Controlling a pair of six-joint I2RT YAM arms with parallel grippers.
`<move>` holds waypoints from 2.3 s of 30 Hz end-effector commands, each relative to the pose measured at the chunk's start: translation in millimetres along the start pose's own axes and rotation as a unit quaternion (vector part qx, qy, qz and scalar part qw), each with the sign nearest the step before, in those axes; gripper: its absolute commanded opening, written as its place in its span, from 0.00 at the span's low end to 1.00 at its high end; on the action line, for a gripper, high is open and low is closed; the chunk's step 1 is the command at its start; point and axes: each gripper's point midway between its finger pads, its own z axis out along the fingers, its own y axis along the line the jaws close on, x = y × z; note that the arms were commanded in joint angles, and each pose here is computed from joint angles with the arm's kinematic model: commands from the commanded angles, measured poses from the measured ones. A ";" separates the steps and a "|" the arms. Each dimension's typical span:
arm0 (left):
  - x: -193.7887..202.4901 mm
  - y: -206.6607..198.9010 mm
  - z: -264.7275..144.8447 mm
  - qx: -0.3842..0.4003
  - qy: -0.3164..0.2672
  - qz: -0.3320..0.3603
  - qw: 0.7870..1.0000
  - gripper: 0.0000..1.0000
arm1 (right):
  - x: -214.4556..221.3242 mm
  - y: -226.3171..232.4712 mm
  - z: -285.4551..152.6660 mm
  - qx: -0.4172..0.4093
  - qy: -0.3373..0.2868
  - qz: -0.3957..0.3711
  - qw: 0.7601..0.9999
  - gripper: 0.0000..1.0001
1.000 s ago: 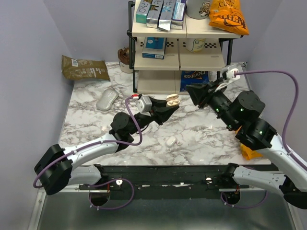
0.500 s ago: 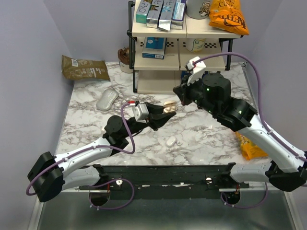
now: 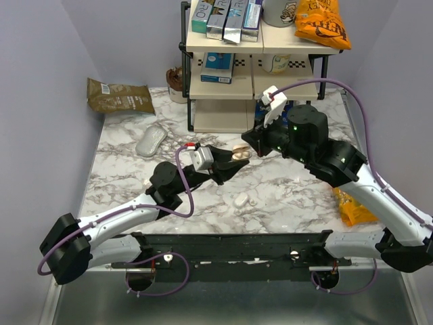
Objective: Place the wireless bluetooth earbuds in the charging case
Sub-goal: Close the charging case with the earbuds inside, then place the charging case with the earbuds at the center of the board.
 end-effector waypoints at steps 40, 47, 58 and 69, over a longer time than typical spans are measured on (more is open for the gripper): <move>153.7 110.7 -81.3 -0.274 0.181 -0.371 0.868 0.00 | 98.2 -61.4 -16.6 0.167 0.024 0.110 0.980 0.54; 211.8 135.1 -74.7 -0.304 0.242 -0.413 0.823 0.00 | 120.2 -65.7 -13.6 0.177 0.044 0.107 0.977 0.56; 281.6 174.6 -85.2 -0.365 0.291 -0.443 0.765 0.00 | 136.5 -65.5 -11.8 0.178 0.061 0.110 0.976 0.59; 310.8 181.3 -111.2 -0.398 0.340 -0.443 0.728 0.30 | 136.4 -70.2 -12.0 0.188 0.061 0.101 0.975 0.60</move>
